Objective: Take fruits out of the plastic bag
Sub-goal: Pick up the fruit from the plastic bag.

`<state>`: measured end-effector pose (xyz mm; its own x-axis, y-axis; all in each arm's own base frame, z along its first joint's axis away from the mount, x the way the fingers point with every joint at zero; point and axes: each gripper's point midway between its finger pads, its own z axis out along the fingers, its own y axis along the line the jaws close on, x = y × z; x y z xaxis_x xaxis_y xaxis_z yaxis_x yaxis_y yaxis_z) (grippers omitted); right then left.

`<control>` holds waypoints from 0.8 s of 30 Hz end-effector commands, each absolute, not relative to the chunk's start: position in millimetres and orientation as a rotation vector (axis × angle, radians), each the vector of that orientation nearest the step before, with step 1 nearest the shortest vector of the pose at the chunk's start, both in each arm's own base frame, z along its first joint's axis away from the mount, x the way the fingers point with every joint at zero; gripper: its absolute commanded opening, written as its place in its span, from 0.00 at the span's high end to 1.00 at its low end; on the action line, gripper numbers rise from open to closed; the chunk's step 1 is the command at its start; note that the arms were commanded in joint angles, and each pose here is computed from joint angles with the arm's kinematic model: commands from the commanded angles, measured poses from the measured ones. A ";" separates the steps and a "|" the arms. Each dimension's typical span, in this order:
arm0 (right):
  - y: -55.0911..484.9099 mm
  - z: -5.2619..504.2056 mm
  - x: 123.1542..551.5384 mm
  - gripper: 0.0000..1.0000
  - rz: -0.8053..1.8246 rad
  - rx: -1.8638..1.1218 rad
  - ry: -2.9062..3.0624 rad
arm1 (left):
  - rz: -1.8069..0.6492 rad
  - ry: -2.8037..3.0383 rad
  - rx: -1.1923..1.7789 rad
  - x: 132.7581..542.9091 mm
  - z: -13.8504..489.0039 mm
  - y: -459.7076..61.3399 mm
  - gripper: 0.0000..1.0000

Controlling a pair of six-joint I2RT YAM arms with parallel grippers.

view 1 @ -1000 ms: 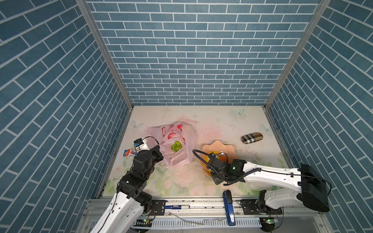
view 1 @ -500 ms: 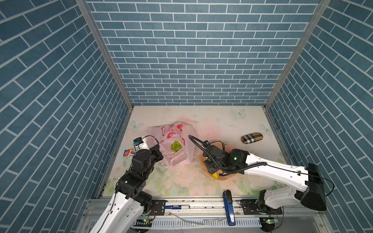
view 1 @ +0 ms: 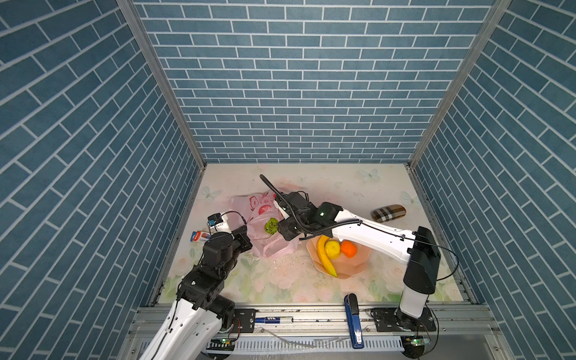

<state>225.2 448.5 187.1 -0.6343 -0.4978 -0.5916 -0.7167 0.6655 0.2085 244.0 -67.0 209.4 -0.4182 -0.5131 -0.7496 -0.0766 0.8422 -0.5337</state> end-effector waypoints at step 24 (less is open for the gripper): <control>492.7 133.8 279.9 0.43 0.569 -0.926 2.462 | -0.503 1.974 -0.402 234.5 210.5 -64.3 1.00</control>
<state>268.2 489.4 117.7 -0.6929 -0.5187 -0.5008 -0.6856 0.6891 0.2348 238.0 -65.2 208.5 -0.4251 -0.4992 -0.7551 -0.0701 0.8498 -0.5224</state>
